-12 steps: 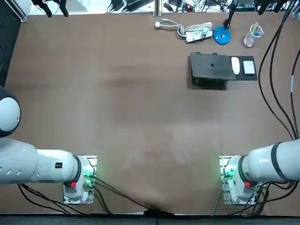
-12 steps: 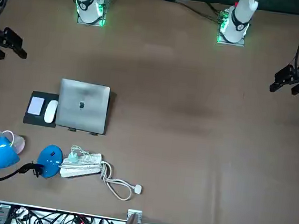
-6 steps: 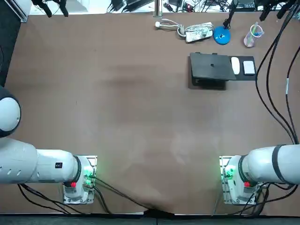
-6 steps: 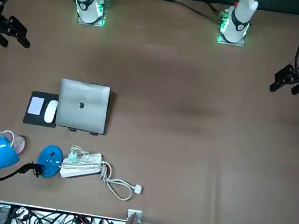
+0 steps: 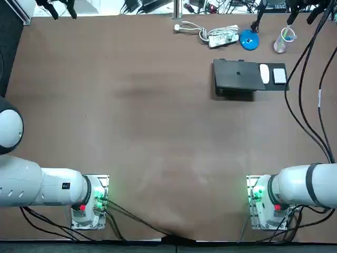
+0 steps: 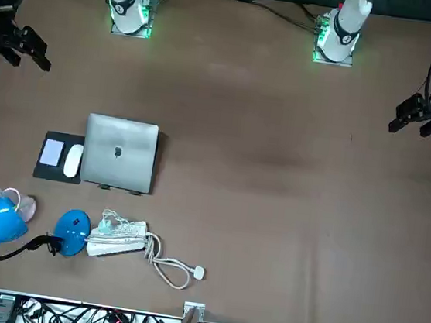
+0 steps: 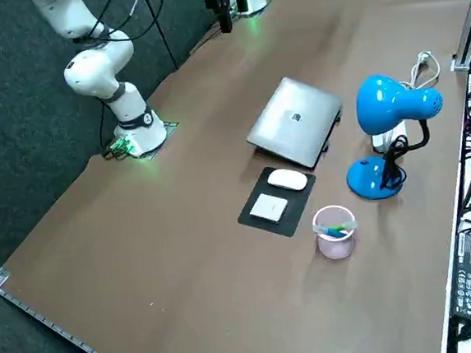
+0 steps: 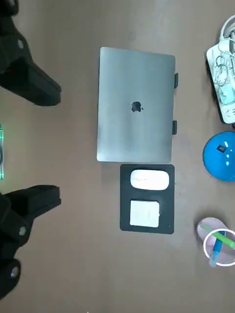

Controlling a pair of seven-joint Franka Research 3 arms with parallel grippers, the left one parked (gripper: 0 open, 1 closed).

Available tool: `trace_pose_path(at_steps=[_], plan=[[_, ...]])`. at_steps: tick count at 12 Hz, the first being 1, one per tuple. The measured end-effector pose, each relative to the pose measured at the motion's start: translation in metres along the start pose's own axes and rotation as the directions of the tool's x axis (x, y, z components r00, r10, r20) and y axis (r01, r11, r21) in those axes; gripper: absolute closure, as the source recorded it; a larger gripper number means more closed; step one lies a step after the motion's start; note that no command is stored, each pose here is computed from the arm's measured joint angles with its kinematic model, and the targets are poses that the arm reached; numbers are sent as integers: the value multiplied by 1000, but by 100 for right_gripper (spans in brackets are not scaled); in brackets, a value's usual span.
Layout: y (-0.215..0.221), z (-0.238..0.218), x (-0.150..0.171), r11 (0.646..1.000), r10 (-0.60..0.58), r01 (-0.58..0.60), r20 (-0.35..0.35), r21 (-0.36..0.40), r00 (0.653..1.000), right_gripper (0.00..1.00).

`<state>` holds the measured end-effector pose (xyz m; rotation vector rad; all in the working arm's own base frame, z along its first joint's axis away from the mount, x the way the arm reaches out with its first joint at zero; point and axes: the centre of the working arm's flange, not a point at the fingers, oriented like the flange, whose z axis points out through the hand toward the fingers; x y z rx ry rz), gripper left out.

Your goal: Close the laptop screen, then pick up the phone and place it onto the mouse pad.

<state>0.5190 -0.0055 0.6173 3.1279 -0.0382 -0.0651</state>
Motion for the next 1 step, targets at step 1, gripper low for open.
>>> trace_pose_path(at_steps=[1], plan=[[0, 0, 0, 1000, 2, -2, 0, 0, 1000, 0]])
